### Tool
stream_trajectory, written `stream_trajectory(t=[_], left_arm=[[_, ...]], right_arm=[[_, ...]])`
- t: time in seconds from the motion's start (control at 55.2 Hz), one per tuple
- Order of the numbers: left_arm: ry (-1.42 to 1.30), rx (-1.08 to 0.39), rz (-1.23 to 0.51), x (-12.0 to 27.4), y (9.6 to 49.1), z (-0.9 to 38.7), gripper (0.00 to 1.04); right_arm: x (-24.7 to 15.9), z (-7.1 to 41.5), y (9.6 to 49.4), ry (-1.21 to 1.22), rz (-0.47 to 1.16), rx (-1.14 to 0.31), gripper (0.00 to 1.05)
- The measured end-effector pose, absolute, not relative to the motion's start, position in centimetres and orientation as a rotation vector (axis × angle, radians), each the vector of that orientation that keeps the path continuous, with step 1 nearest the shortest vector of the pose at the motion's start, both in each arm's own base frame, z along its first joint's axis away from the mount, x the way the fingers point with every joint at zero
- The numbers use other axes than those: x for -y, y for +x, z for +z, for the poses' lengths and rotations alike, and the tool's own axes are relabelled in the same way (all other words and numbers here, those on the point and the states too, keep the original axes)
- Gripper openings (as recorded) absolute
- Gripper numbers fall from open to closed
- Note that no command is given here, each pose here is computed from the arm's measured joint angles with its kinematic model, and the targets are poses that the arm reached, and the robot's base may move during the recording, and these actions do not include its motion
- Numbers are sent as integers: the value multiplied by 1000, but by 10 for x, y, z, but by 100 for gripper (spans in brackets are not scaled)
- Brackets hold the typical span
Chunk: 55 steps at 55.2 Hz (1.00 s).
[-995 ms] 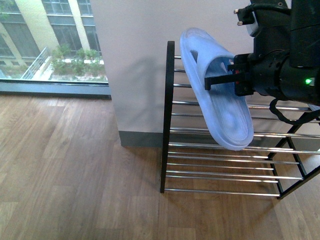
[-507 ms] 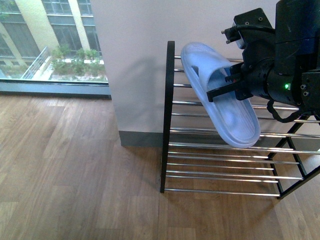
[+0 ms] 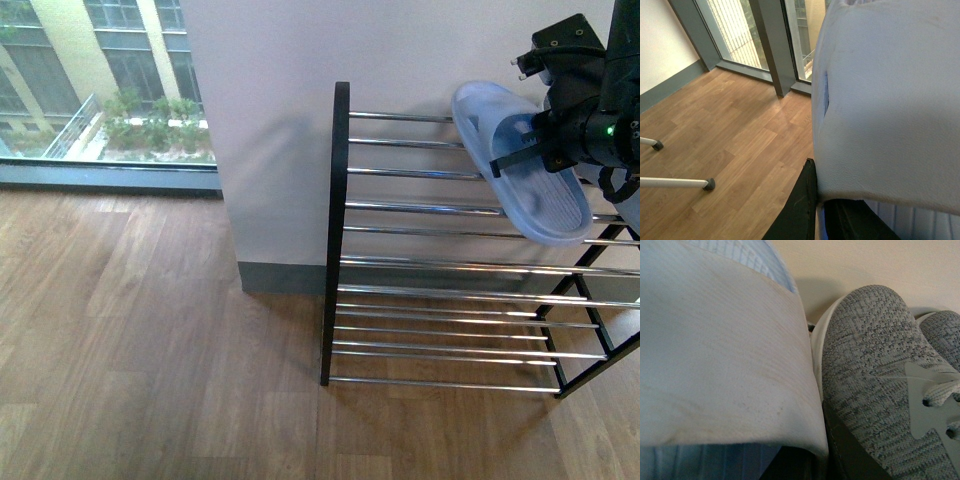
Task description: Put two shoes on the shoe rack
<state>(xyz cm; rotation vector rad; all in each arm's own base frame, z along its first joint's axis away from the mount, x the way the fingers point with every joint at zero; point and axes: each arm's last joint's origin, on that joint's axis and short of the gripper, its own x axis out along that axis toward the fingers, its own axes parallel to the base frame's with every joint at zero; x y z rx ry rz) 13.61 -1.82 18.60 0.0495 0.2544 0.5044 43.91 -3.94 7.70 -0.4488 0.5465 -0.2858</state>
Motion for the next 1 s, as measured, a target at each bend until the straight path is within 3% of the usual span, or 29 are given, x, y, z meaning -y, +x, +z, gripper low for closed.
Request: stream_trajectory(t=[0.326,0.543,0.814,0.869,0.995], left_arm=[[49,-254,504,18,136,186,2],[49,-254,504,18,136,186,2],[49,-254,504,18,136,186,2],[49,-254,504,18,136,186,2],[49,-254,504,18,136,186,2]], right_arm=[[41,78,439,-423,-265,-551,2],[39,89,428,-349,-258,-554,43],[39,142,389,-235,-177,-600,91],[43,152,380,-225,-181,-595,97],[64,180,351,-244,-235,-526,95]])
